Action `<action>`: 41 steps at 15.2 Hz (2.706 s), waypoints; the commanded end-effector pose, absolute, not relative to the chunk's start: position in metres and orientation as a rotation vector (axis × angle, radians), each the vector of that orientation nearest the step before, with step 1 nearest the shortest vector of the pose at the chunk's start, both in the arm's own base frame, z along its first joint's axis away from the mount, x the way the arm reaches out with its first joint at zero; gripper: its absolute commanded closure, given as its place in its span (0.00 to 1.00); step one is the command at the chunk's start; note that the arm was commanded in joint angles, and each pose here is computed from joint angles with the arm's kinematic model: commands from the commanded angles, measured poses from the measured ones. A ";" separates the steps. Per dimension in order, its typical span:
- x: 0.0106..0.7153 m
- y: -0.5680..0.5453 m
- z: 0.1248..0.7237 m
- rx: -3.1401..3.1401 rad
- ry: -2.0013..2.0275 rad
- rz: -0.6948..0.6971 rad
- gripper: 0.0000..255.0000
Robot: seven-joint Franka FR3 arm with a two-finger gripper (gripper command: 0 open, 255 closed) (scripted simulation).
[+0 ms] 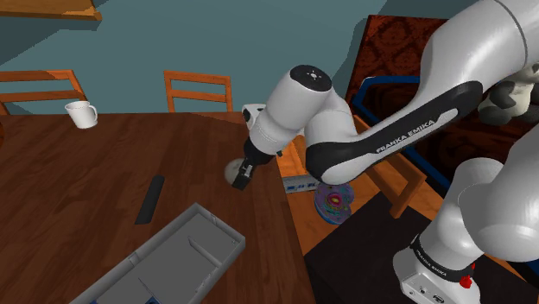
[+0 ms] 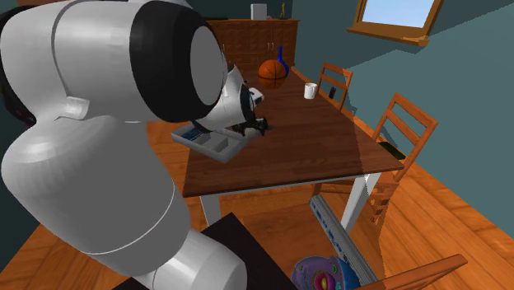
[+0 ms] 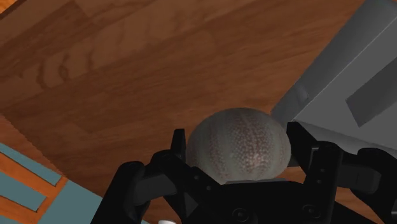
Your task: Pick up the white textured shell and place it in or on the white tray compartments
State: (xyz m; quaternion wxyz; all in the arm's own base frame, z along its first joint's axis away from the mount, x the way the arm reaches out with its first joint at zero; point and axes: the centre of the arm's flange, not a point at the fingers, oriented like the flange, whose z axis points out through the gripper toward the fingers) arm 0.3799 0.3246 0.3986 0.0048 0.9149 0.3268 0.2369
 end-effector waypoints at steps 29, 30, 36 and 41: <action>0.276 0.578 0.363 2.866 1.024 0.742 1.00; 0.276 0.578 0.358 2.866 1.024 0.742 1.00; 0.276 0.578 0.334 2.866 1.024 0.742 1.00; 0.276 0.578 0.334 2.866 1.024 0.742 1.00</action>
